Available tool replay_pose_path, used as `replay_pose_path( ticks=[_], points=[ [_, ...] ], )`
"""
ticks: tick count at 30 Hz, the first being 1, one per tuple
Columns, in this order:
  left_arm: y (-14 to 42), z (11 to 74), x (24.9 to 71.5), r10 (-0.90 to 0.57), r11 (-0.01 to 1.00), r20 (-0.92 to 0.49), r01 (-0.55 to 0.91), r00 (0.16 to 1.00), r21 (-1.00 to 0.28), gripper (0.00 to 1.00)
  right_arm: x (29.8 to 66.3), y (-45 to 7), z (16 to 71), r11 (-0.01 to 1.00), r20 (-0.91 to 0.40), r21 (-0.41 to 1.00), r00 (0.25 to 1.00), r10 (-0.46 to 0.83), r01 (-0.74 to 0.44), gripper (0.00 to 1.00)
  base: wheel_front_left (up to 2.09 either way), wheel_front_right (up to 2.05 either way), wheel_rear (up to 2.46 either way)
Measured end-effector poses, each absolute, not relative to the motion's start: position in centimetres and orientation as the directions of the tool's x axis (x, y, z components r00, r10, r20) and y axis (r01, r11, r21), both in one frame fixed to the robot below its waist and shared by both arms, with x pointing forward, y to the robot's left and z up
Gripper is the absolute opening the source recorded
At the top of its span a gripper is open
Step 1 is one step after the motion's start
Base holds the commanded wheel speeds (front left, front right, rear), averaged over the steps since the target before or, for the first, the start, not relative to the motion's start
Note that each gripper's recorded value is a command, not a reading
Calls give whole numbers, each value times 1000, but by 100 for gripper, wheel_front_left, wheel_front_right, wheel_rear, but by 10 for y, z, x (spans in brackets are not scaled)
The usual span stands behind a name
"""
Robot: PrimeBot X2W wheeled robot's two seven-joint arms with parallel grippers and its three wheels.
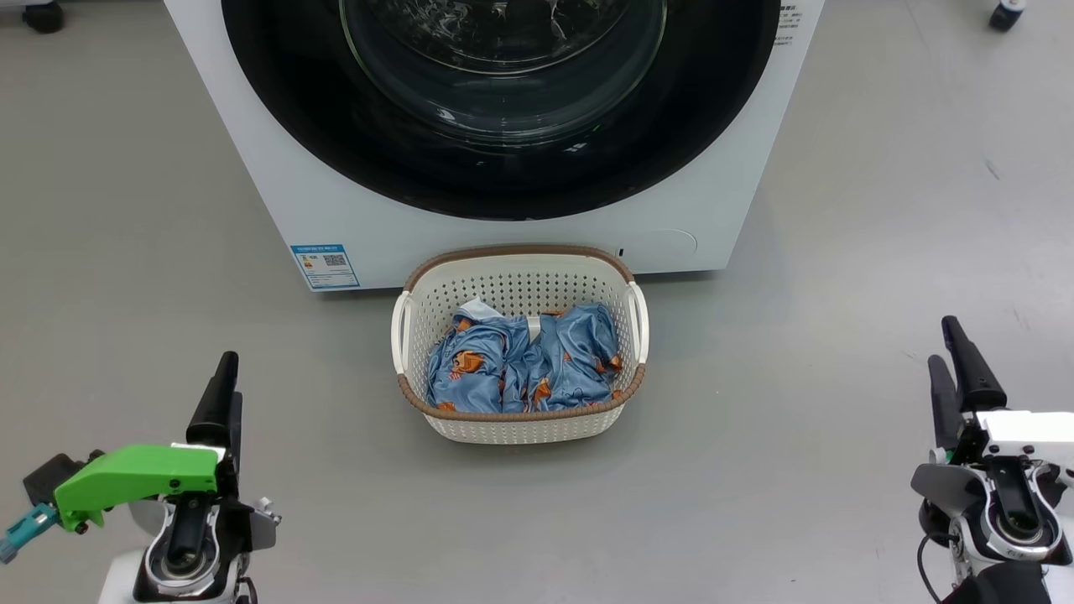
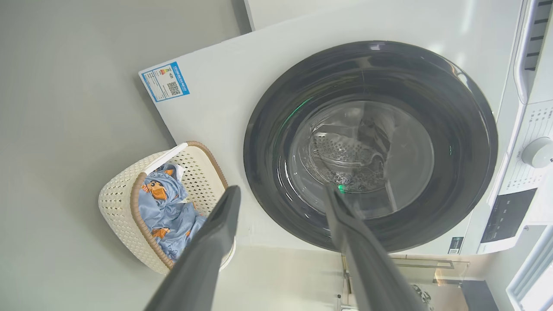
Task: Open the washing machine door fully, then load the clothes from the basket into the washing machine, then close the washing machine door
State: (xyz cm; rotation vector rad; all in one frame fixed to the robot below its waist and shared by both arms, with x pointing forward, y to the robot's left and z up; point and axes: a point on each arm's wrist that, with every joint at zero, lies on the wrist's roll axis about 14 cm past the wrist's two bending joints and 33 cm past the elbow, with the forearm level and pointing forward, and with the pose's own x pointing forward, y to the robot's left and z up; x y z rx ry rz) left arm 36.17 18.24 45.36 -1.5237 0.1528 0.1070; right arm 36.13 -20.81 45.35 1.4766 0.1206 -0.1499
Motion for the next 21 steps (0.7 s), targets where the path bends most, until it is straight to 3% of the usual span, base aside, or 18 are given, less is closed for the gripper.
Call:
replay_pose_path(
  ticks=[21],
  points=[
    [184, 466, 369, -26, 319, -129, -114, 991, -941, 100, 376, -211, 471, 407, -129, 906, 992, 1, 117, 100, 0, 0, 0]
  ],
)
